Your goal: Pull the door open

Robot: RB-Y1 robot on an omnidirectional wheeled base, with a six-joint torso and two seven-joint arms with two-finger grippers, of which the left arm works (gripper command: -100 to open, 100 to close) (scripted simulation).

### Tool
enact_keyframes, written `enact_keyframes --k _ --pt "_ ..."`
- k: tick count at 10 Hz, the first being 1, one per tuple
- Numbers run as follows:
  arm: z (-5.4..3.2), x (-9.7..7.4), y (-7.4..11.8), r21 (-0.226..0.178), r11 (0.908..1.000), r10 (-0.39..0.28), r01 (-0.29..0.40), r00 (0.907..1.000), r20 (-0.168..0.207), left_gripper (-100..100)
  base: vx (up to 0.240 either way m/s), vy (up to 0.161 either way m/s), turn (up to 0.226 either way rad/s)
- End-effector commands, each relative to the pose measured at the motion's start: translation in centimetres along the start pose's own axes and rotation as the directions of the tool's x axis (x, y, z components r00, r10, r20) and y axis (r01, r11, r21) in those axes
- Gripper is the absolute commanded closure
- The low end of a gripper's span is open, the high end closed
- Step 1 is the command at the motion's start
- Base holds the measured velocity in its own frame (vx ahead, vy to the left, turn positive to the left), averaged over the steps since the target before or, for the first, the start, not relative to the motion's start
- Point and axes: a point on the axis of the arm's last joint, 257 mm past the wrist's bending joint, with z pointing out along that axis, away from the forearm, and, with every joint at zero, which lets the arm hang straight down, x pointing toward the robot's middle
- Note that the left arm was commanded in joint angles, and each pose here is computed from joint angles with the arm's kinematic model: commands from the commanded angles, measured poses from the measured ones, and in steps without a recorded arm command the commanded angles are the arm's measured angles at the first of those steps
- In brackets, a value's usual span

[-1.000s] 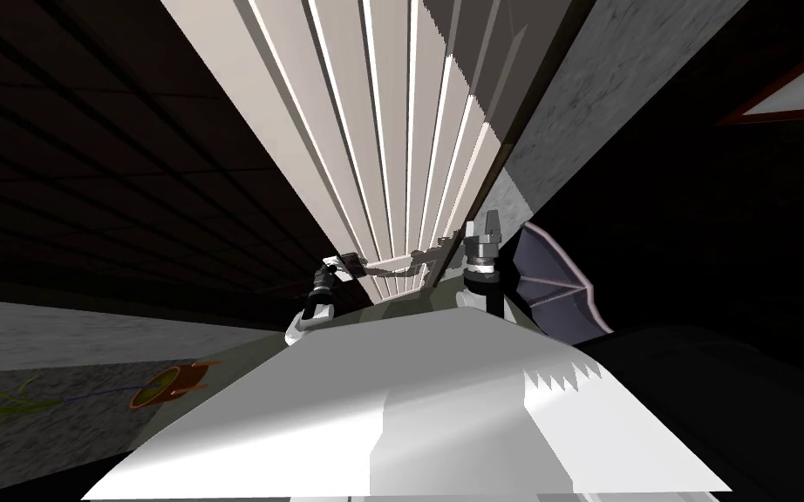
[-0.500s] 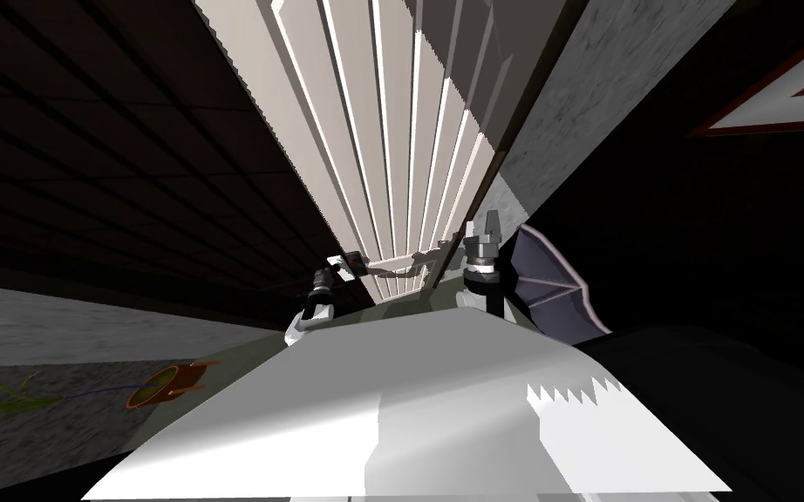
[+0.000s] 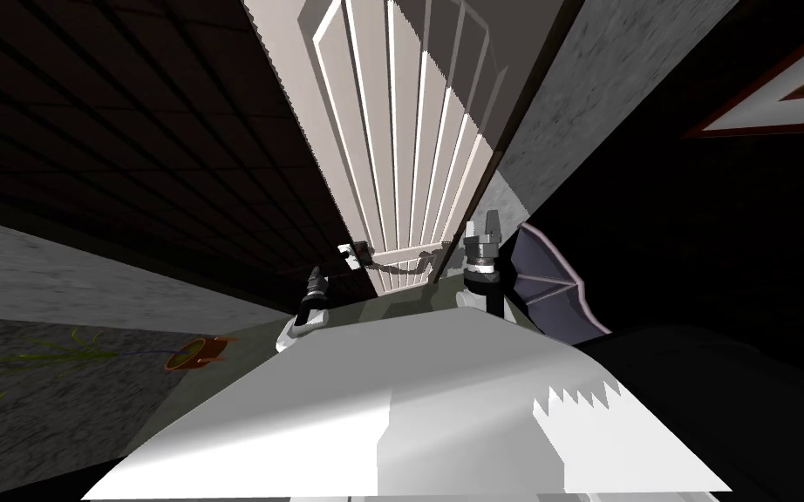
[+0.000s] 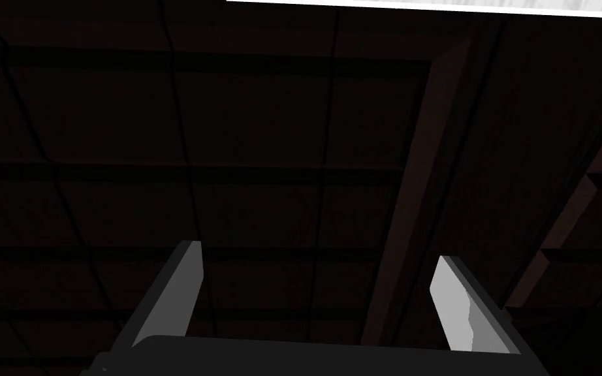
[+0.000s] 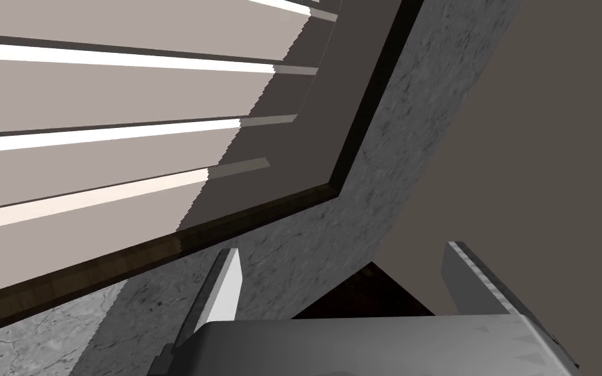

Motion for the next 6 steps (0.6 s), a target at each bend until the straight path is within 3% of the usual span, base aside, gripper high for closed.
enact_keyframes --k 1,4,5,6 --pt "-0.14 0.8 0.0 0.005 1.0000 -0.005 0.005 0.9999 -0.014 -100 -0.203 -0.067 -0.029" --pt "0.40 5.3 -1.5 0.041 0.9986 -0.031 0.035 0.9962 -0.082 -100 -0.148 -0.101 -0.113" --pt "0.05 4.1 -1.2 0.031 0.9991 -0.025 0.027 0.9975 -0.066 -100 -0.027 -0.047 -0.021" --pt "-0.42 1.7 -0.4 0.014 0.9998 -0.011 0.011 0.9995 -0.031 -100 -0.009 0.024 0.189"
